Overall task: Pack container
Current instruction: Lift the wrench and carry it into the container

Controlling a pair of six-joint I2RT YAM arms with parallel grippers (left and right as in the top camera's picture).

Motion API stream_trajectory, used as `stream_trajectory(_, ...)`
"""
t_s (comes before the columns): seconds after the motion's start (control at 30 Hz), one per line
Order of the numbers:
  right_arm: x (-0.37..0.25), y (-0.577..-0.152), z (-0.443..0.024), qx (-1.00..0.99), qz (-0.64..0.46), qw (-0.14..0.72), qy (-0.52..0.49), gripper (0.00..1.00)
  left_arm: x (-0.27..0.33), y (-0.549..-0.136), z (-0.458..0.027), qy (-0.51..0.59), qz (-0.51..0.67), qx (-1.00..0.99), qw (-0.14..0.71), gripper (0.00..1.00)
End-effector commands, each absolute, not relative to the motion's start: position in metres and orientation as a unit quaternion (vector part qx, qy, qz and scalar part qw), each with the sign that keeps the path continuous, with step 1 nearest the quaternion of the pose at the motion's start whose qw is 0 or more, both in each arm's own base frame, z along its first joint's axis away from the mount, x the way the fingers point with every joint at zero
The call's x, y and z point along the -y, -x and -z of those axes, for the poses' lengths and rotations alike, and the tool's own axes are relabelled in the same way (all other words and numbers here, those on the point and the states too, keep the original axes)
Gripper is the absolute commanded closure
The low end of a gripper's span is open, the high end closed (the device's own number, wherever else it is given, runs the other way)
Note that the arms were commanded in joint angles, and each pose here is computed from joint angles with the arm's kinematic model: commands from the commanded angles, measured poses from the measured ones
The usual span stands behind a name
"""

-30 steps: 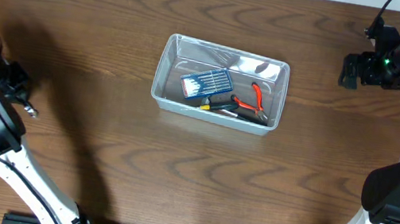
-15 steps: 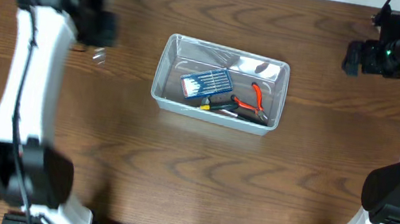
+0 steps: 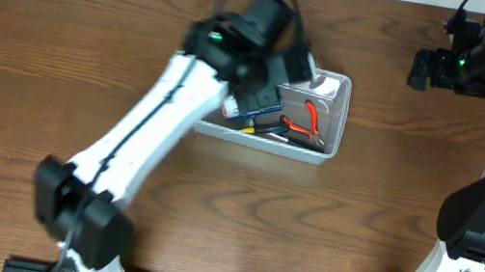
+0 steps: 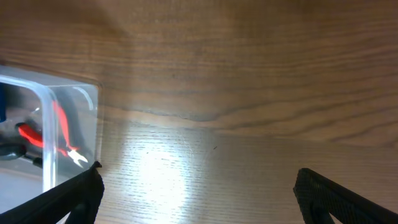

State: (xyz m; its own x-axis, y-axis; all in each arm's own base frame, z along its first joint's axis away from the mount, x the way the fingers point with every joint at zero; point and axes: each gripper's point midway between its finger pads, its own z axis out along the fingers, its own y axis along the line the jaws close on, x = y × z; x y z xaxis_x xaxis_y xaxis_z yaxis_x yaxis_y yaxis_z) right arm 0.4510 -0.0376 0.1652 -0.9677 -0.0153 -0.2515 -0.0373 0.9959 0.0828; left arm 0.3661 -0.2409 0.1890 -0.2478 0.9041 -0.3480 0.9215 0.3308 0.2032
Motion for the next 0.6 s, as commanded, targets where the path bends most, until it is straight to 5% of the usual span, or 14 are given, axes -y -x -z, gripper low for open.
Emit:
stream_trajectory(0.0,0.039,-0.451,-0.165,-0.991,-0.051,0.127,0.004,0.01,0.245,-0.366,-0.154,-0.626,0.015,-0.763,0.160,0.94)
stream_trajectory(0.43,0.038,-0.448,-0.165,-0.991,-0.052,0.121,0.003,0.01,0.233,-0.367,-0.048,-0.616,0.031,-0.787,0.032,0.94)
stream_trajectory(0.57,0.038,-0.447,-0.164,-0.992,-0.052,0.119,0.003,0.01,0.232,-0.366,-0.046,-0.615,0.031,-0.787,0.027,0.60)
